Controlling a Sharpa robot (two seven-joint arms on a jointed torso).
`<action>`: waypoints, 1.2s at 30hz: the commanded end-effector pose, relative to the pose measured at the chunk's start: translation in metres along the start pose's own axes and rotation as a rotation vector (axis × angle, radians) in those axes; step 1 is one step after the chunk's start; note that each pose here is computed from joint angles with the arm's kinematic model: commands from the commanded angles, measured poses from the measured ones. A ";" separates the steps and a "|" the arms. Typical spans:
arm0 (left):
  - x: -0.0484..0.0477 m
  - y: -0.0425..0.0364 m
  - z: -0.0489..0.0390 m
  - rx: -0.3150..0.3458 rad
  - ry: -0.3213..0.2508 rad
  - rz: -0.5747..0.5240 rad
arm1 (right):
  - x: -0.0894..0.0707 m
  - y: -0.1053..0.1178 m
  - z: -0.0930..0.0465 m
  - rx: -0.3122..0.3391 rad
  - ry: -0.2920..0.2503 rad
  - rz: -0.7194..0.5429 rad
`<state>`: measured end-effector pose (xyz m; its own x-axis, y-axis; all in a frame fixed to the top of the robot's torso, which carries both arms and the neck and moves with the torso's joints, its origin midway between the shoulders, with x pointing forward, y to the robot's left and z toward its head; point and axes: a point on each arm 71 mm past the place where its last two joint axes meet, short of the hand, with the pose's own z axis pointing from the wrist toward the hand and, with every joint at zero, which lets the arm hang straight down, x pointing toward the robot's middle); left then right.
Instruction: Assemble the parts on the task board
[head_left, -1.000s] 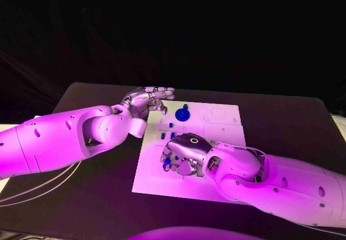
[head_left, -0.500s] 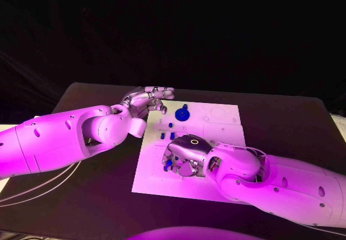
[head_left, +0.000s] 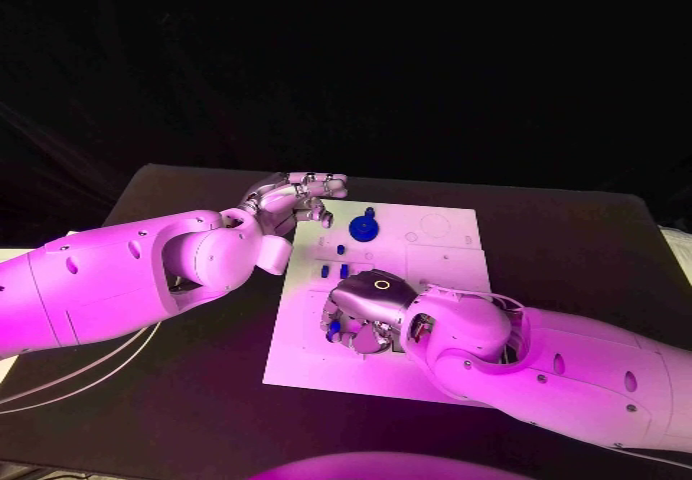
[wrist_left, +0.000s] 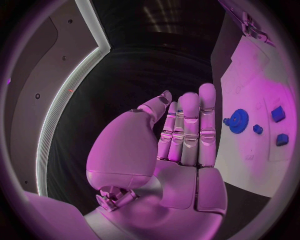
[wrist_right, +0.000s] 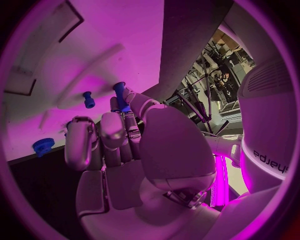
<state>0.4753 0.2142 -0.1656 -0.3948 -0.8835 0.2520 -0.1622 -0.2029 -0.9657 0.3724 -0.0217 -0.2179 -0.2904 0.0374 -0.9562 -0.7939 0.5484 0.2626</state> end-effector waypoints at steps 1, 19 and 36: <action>0.0030 -0.0005 0.0004 0.007 0.023 -0.004 | 0.005 0.000 0.001 0.018 0.042 -0.045; -0.0001 -0.0007 0.0002 0.006 0.016 -0.002 | -0.010 -0.007 -0.016 -0.008 -0.147 0.028; -0.0046 -0.0010 -0.0011 0.006 0.006 0.001 | -0.050 -0.077 -0.109 0.351 -0.169 0.306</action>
<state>0.4771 0.2211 -0.1668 -0.3818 -0.8907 0.2469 -0.1612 -0.1988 -0.9667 0.3887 -0.1470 -0.1708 -0.2674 0.3021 -0.9150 -0.5912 0.6984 0.4034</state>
